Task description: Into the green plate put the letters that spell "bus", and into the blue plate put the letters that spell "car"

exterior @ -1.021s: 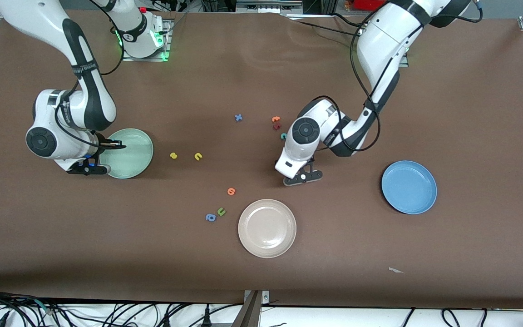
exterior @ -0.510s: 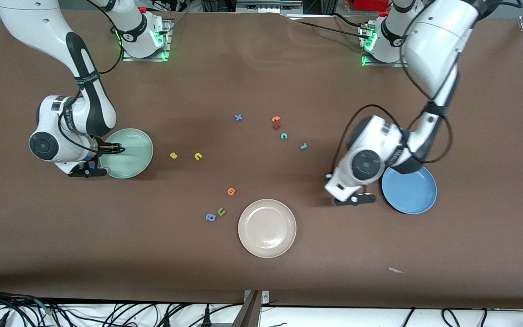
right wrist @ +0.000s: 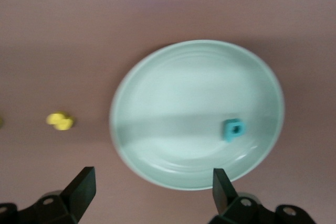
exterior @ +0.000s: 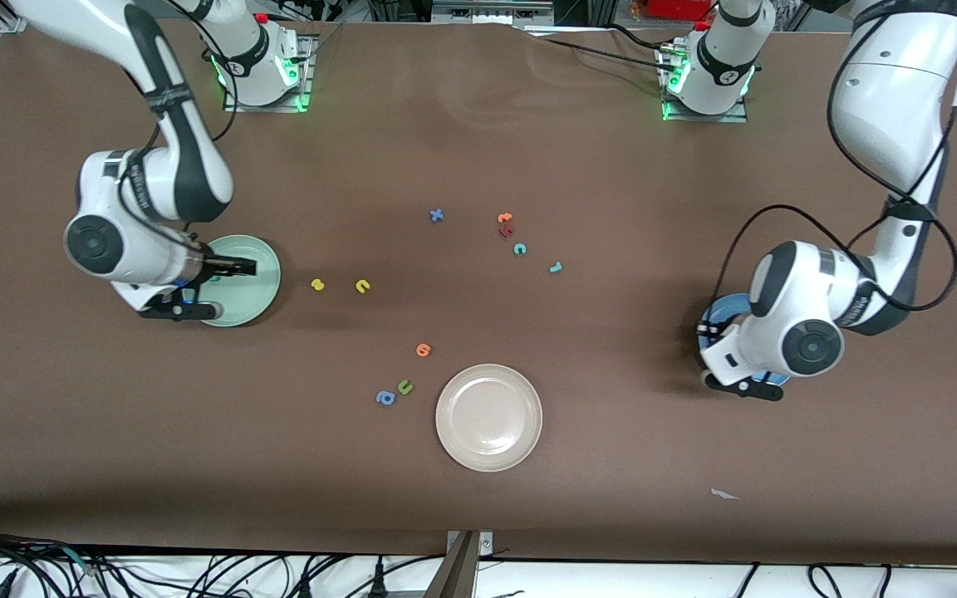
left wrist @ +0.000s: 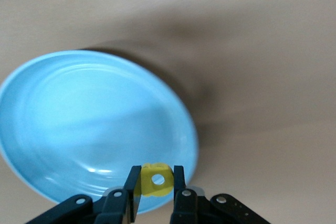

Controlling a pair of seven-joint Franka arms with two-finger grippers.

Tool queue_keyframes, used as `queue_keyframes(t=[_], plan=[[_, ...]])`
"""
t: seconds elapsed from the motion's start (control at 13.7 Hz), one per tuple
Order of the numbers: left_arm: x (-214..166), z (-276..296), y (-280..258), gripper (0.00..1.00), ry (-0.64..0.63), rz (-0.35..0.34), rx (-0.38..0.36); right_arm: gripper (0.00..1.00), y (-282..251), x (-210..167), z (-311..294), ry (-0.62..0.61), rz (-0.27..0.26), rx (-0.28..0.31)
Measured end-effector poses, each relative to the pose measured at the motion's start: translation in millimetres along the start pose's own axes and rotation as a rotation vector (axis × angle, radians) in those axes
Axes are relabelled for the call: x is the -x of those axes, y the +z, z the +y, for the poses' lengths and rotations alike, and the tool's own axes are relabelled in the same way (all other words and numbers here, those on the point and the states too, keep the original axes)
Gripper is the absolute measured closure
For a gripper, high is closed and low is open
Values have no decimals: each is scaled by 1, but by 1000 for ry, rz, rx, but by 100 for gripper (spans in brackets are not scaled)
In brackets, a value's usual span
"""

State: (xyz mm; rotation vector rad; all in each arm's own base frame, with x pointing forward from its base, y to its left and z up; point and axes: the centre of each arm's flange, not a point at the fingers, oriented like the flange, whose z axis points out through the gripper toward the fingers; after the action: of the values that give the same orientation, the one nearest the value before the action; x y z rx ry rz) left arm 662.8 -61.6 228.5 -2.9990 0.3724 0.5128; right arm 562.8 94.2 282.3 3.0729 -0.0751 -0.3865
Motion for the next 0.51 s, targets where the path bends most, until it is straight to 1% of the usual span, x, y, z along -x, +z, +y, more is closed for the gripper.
queue_keyframes(t=[0.15, 0.29, 0.36, 0.51], plan=[[3, -22, 11, 68, 71, -19, -26, 1, 0, 5, -36, 78, 20, -8], [2, -23, 16, 50, 95, -25, -25, 1, 10, 8, -60, 192, 26, -15], [1, -16, 15, 39, 79, -21, -8, 1, 17, 8, -71, 247, 29, -19], [-1, 5, 10, 19, 10, -11, 79, 1, 33, 6, -87, 332, 37, -29]])
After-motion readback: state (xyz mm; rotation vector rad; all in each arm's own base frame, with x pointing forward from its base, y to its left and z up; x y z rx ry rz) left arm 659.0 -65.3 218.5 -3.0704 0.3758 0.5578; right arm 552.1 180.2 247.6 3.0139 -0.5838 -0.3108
